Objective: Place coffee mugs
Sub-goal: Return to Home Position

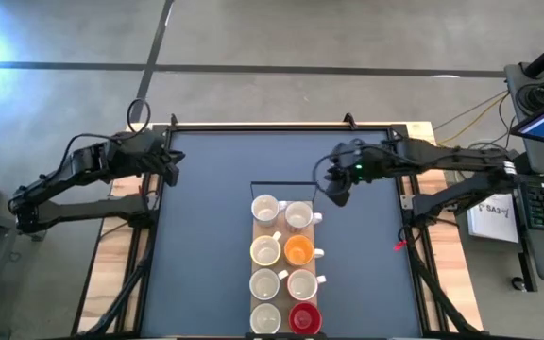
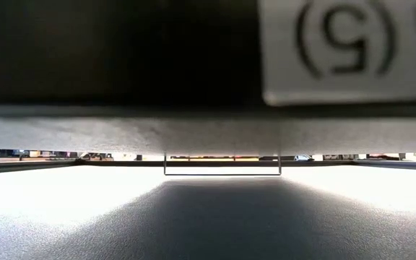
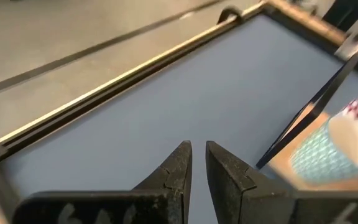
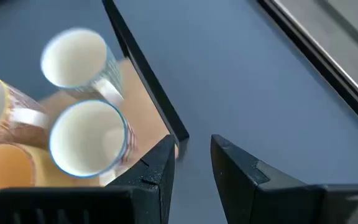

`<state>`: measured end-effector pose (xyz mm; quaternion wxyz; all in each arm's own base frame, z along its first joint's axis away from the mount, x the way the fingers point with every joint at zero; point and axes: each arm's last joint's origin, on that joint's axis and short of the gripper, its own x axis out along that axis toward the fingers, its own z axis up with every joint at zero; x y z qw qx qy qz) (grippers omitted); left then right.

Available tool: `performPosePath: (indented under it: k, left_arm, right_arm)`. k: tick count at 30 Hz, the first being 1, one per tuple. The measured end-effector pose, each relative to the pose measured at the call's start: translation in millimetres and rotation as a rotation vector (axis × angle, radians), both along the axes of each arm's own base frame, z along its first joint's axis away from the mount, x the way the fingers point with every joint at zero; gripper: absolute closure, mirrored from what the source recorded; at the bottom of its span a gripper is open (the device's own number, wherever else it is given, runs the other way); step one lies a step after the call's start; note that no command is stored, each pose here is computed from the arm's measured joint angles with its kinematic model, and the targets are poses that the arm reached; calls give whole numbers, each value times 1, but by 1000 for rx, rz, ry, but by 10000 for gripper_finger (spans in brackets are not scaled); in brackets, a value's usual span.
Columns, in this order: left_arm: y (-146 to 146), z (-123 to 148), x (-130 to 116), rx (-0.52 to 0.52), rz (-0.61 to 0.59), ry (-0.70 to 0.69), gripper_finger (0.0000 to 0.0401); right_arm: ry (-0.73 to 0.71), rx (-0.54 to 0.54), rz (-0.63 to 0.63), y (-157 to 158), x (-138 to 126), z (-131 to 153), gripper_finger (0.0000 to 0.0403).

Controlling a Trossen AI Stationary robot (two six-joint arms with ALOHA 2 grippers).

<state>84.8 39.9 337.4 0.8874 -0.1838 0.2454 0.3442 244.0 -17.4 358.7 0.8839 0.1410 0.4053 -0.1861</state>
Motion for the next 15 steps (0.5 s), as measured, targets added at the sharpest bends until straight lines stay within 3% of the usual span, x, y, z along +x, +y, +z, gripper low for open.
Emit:
performPosePath:
  k: [8,15]
  left_arm:
    - [4,-17,17,54,-84,-271,372]
    - [9,-39,40,136,-209,-451,372]
  right_arm:
    - [-244,49,45,4,-35,-30,310]
    - [-357,80,38,6,-62,-72,310]
